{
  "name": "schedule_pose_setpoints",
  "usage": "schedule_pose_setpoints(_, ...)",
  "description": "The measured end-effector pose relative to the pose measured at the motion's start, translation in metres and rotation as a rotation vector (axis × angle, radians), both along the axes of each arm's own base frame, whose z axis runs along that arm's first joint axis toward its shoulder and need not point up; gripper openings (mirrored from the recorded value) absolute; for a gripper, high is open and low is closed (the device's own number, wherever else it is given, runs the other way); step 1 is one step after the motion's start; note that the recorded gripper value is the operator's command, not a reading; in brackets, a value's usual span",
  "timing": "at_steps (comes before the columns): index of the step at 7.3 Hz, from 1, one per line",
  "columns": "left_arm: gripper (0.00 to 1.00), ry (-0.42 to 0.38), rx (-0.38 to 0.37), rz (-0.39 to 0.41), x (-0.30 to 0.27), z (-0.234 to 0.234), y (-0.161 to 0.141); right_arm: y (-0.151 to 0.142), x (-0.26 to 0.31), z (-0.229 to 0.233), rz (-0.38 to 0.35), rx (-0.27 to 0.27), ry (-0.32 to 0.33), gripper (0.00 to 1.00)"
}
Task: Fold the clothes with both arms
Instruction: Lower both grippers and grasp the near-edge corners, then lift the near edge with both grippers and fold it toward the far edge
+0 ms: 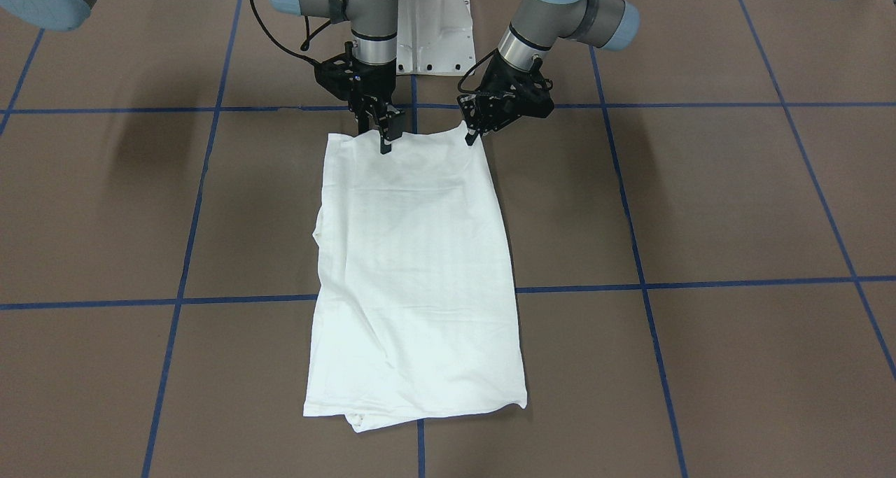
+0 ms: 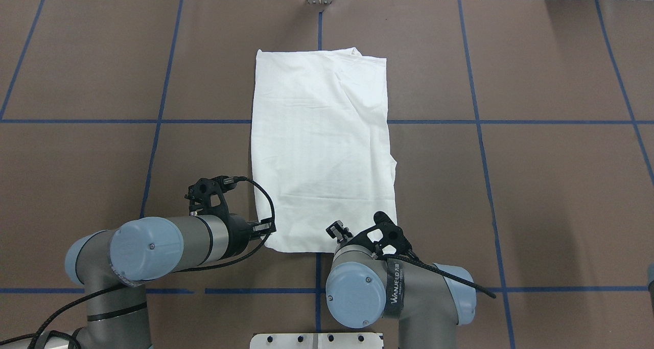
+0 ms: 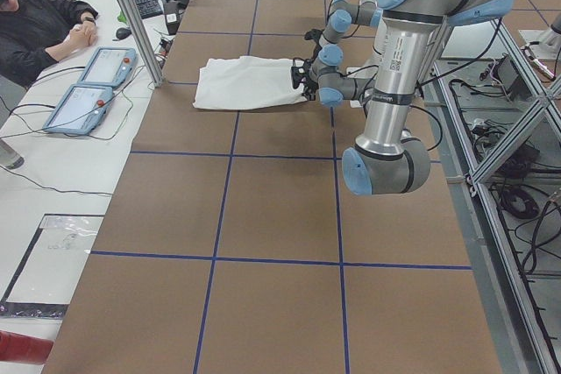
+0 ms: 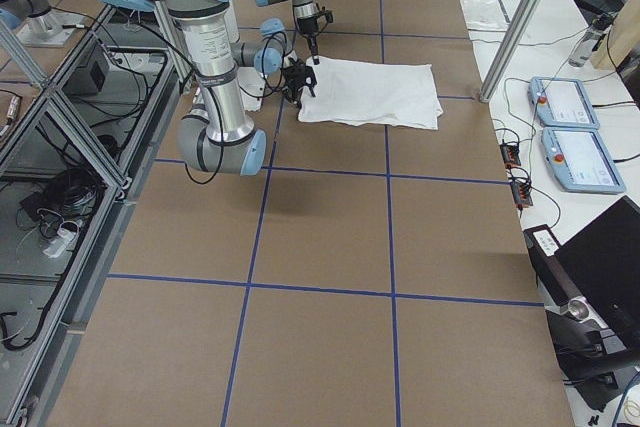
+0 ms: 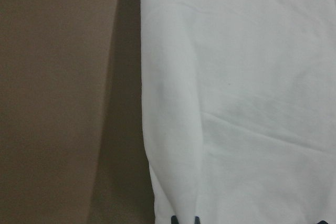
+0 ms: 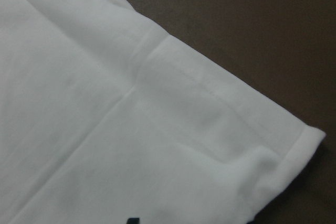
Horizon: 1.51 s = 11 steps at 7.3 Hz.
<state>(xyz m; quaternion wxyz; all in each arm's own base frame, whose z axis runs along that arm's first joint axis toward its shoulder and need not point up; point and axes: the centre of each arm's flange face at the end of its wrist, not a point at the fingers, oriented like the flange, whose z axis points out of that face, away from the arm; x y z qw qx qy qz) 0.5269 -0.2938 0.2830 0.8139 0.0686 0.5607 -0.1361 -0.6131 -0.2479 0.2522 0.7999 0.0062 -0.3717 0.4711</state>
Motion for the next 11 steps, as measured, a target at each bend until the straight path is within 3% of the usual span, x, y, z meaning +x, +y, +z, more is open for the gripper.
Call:
schedule_pose_setpoints(5, 0.0, 0.013, 0.005, 0.005, -0.004, -0.006, 0.002, -0.011, 0.013, -0.01, 0.018, 0.005, -0.018, 0.0)
schedule_pose_setpoints(7, 0.0, 0.03, 0.004, 0.032, -0.026, -0.032, 0.011, -0.017, 0.049, -0.035, 0.031, 0.01, -0.045, 0.0)
schedule_pose_setpoints(11, 0.0, 0.067, -0.016, 0.112, -0.144, -0.137, 0.055, 0.039, 0.188, -0.129, -0.042, 0.006, -0.075, 0.0)
